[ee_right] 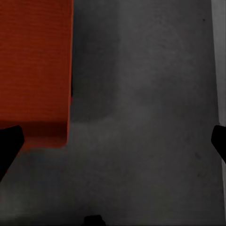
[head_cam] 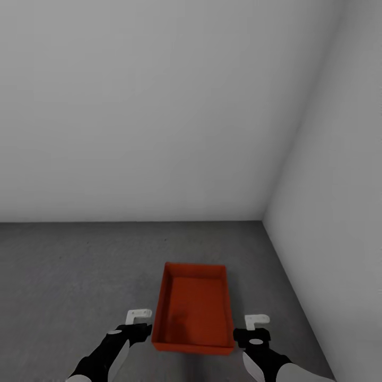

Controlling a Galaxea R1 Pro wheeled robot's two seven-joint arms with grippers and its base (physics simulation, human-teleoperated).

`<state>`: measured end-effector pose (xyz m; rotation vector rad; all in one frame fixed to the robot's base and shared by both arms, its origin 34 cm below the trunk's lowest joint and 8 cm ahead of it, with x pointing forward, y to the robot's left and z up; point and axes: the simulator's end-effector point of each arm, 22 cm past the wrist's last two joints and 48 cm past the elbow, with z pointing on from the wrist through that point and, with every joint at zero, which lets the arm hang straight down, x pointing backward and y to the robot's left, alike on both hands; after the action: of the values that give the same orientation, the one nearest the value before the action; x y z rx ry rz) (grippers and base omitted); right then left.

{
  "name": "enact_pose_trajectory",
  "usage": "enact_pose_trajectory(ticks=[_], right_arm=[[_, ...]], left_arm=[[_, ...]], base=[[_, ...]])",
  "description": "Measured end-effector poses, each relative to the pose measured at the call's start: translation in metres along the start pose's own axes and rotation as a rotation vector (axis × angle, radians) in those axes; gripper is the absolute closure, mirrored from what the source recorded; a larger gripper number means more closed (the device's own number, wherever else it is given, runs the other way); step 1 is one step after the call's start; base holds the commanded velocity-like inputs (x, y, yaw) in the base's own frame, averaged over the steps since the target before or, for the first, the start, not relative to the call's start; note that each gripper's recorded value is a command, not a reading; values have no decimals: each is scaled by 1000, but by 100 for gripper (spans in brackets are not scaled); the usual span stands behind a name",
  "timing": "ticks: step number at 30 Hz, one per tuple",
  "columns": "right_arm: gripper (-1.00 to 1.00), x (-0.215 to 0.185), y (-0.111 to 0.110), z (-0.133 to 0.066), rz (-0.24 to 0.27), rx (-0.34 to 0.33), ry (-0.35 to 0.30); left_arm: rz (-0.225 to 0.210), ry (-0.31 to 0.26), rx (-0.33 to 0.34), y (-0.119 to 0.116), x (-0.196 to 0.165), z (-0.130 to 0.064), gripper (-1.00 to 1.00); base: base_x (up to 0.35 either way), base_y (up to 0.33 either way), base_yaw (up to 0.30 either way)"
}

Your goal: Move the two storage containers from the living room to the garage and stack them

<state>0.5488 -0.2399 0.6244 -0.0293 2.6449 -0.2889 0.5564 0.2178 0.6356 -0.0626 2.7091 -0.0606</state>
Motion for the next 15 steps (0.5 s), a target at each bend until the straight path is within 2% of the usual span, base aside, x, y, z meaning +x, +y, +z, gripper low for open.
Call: enact_pose_trajectory(ticks=[15], right_arm=[[-100,-11,-2,-5,5,2,-22]], left_arm=[[3,-31,2,-1,-13,-6,-100]], base=[[-344,0,0]])
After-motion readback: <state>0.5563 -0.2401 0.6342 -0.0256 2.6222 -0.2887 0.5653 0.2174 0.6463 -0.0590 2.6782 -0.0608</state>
